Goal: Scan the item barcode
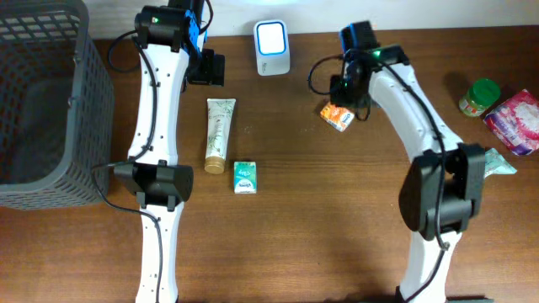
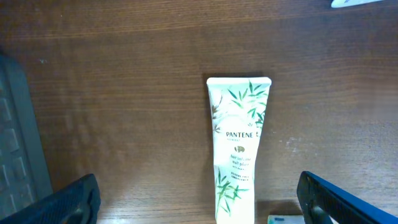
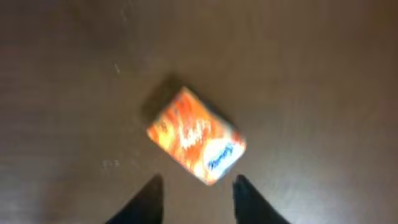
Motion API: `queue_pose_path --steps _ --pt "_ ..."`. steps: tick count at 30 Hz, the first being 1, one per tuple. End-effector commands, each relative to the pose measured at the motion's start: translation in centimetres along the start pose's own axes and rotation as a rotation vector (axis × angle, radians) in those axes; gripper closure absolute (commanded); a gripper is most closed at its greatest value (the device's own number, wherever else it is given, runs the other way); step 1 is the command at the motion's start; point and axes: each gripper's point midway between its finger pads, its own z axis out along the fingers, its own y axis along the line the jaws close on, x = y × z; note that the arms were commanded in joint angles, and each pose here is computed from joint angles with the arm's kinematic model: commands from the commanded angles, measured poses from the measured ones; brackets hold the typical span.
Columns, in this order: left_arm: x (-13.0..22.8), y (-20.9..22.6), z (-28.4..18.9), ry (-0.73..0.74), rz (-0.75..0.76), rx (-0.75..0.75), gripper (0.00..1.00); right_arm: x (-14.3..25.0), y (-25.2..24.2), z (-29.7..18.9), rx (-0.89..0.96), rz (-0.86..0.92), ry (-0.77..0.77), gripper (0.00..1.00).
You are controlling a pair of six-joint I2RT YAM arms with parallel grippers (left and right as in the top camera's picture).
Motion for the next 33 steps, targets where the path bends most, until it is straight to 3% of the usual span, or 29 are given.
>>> queue_pose_path --steps 1,4,6,14,16,17,22,24,30,33 --pt "-0.1 0.0 -0.2 -0.006 -0.013 0.007 0.01 -0.4 -2.2 1.1 -0.015 -0.258 0.003 0.56" --pt "-0.1 0.0 -0.2 -0.006 -0.013 0.007 0.01 0.7 -2.1 3.7 -0.221 -0.321 0.044 0.45" --pt "-0.1 0.0 -0.2 -0.006 -0.013 0.007 0.01 1.5 -0.9 4.9 -0.441 -0.352 0.036 0.46" --pt "-0.1 0.1 -0.2 -0.006 -0.014 0.007 0.01 2.9 0.8 9.5 -0.587 -0.321 0.060 0.50" --pt "-0.1 0.1 -0.2 -0.006 -0.014 0.007 0.01 3.5 0.7 10.2 -0.585 -0.307 0.087 0.85" --pt "-0.1 0.1 -0.2 -0.006 -0.014 0.007 0.01 3.9 0.7 10.2 -0.588 -0.301 0.105 0.96" --pt "-0.1 0.1 -0.2 -0.006 -0.014 0.007 0.01 1.8 1.0 6.7 -0.577 -0.211 0.076 0.96" --pt "-0.1 0.1 -0.2 -0.006 -0.014 0.007 0.01 -2.1 2.0 3.0 -0.541 -0.219 -0.033 0.96" --pt "-0.1 0.1 -0.2 -0.006 -0.014 0.007 0.01 -14.2 6.2 -2.5 0.198 -0.443 -0.516 0.96" --pt "-0.1 0.0 -0.2 -0.006 -0.013 0.007 0.01 -17.0 12.0 -5.4 0.258 -0.543 -0.738 0.96"
